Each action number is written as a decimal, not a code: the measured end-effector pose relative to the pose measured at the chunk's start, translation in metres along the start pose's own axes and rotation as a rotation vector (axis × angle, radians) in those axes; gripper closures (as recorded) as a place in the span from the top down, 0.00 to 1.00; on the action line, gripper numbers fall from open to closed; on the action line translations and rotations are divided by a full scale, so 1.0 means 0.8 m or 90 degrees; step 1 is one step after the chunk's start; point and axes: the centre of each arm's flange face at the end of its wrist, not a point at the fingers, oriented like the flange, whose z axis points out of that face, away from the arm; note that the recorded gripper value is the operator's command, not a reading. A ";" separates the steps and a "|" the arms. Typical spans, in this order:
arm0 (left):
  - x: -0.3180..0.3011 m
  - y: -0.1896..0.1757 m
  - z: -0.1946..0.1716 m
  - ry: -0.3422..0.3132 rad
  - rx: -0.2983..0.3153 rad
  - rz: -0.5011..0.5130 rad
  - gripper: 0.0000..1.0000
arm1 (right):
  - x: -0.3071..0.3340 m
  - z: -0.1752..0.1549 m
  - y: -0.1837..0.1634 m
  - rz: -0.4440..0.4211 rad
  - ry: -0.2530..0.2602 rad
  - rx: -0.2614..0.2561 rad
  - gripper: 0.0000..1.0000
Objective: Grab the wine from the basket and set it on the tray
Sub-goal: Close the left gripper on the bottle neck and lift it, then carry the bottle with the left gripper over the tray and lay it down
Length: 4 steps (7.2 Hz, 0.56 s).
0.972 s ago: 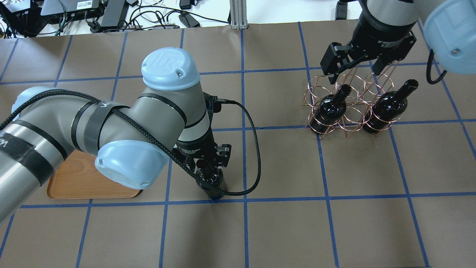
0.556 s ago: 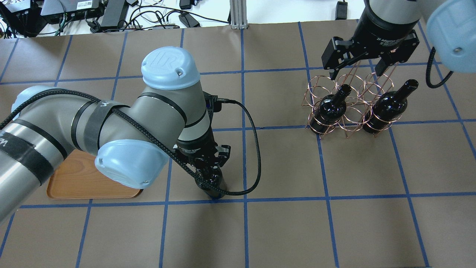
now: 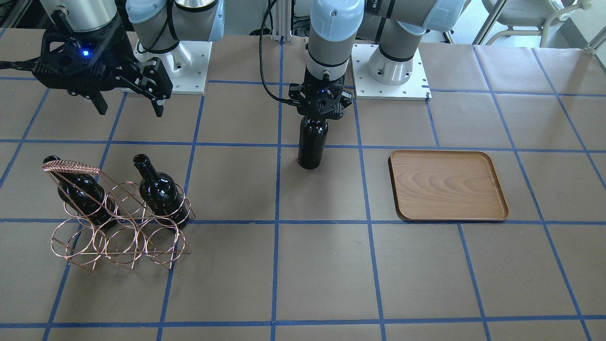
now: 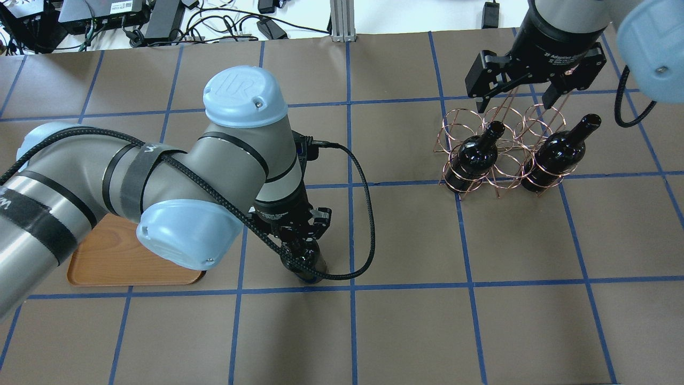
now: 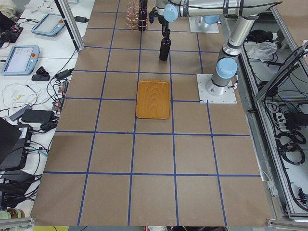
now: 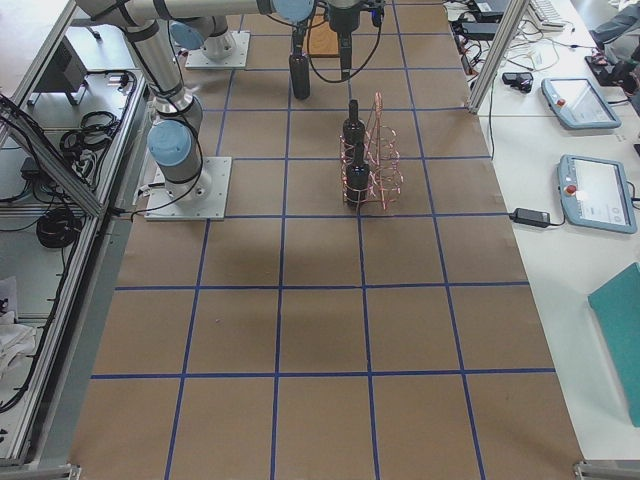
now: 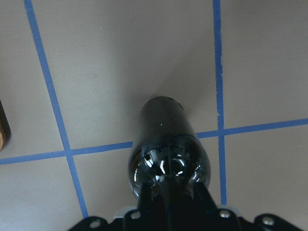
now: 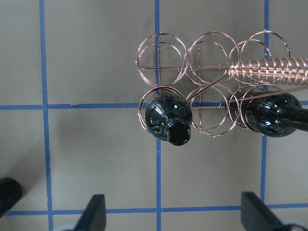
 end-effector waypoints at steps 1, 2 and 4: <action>-0.002 -0.004 -0.017 -0.002 0.001 0.002 0.00 | 0.000 0.000 0.000 -0.001 0.000 0.000 0.99; -0.006 -0.008 -0.037 -0.005 0.001 0.011 0.00 | 0.000 0.000 0.001 -0.001 0.000 -0.001 0.99; -0.062 -0.033 -0.068 -0.009 -0.001 0.023 0.00 | -0.001 0.001 0.001 -0.002 0.001 -0.002 0.99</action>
